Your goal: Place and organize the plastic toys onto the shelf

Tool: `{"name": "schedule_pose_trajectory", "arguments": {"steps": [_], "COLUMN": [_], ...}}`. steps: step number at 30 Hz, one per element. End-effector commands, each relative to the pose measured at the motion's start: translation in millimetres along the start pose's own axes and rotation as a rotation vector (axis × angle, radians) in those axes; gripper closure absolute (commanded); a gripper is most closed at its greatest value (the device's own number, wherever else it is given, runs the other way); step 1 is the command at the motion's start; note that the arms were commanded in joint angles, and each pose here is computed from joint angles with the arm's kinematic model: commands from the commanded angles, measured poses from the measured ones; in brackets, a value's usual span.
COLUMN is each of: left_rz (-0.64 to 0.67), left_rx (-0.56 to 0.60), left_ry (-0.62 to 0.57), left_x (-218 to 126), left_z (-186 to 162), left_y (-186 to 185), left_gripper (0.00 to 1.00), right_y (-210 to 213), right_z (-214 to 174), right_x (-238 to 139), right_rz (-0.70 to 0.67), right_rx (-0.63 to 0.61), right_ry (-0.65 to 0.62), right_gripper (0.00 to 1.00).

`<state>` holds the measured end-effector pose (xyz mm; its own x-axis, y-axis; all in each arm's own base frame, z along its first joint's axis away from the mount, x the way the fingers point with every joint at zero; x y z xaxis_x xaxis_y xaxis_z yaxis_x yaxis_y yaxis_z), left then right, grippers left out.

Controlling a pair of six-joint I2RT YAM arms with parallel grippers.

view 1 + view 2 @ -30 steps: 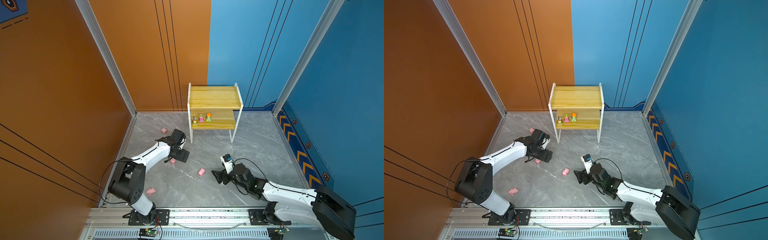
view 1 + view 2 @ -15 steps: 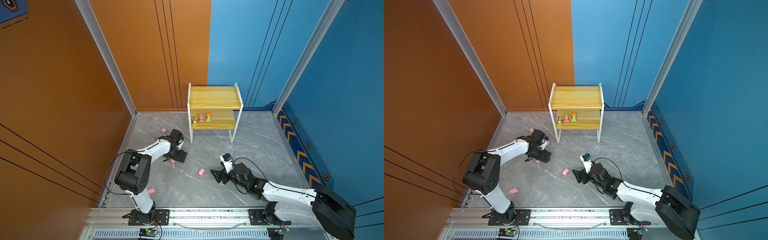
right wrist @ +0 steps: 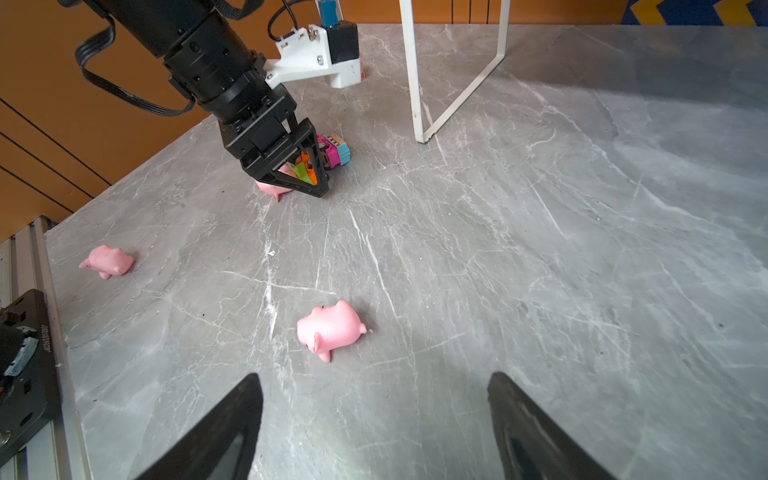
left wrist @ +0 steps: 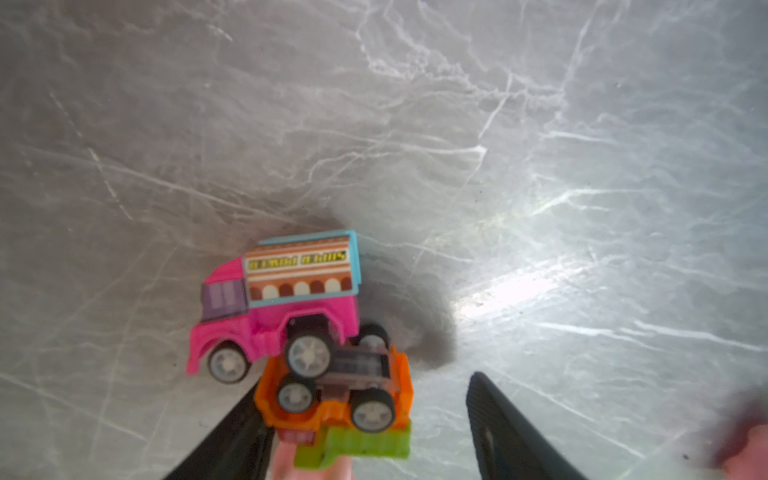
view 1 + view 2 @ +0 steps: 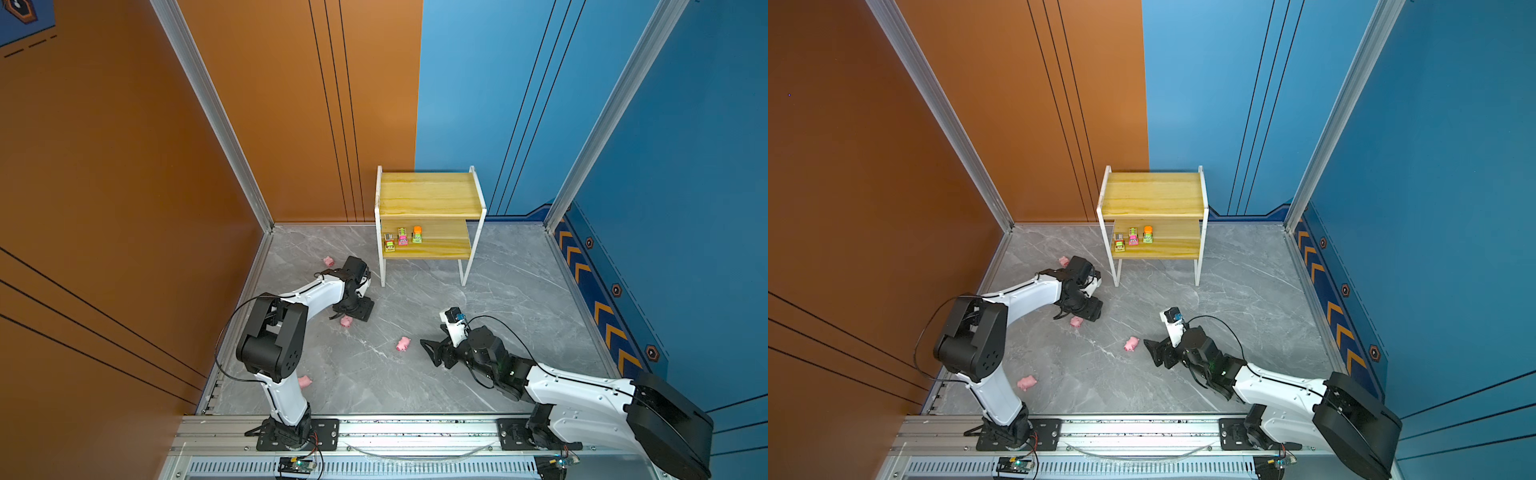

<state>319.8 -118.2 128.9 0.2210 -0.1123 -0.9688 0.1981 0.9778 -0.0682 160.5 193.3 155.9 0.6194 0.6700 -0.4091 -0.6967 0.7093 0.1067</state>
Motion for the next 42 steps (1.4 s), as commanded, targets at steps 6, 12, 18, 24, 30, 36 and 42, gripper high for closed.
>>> {"name": "schedule_pose_trajectory", "arguments": {"steps": [6, 12, 18, 24, 30, 36, 42], "left_rz": [0.006, 0.015, 0.016, -0.010, -0.069, -0.117, -0.145], "left_rx": [0.038, 0.047, 0.044, 0.077, 0.191, 0.350, 0.504], "left_ry": [0.007, 0.002, -0.017, -0.043, -0.085, -0.090, -0.044], "left_x": [-1, -2, -9, -23, -45, -53, -40], "left_z": [-6, -9, -11, -19, -24, -31, -48], "left_y": [-11, -18, -30, -55, -101, -162, -218], "left_gripper": [0.42, 0.50, 0.51, 0.50, 0.50, 0.47, 0.47], "right_y": [-1, -3, -9, -31, -62, -82, -92], "right_z": [-2, -4, -6, -3, 3, 9, 16], "right_x": [-8, -15, -26, -44, -62, -74, -84], "right_rz": [-0.008, -0.026, -0.087, -0.221, -0.339, -0.414, -0.469], "right_rx": [-0.002, 0.002, 0.009, 0.126, 0.299, 0.431, 0.478], "right_ry": [-0.013, -0.028, -0.040, -0.054, -0.035, 0.021, 0.053], "right_gripper": [0.15, 0.15, 0.15, 0.18, 0.19, 0.20, 0.21]}}
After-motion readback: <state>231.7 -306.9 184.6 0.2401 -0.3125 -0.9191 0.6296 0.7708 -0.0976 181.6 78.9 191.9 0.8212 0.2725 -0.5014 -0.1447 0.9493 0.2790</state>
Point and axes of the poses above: each gripper's point midway between its finger pads, its own x axis out along the fingers, its own y axis along the line the jaws close on, z = x × y, the point moved 10 cm from there along -x, back along the fingers, and after that the axes turned 9 degrees about -x, right-handed, at the moved point
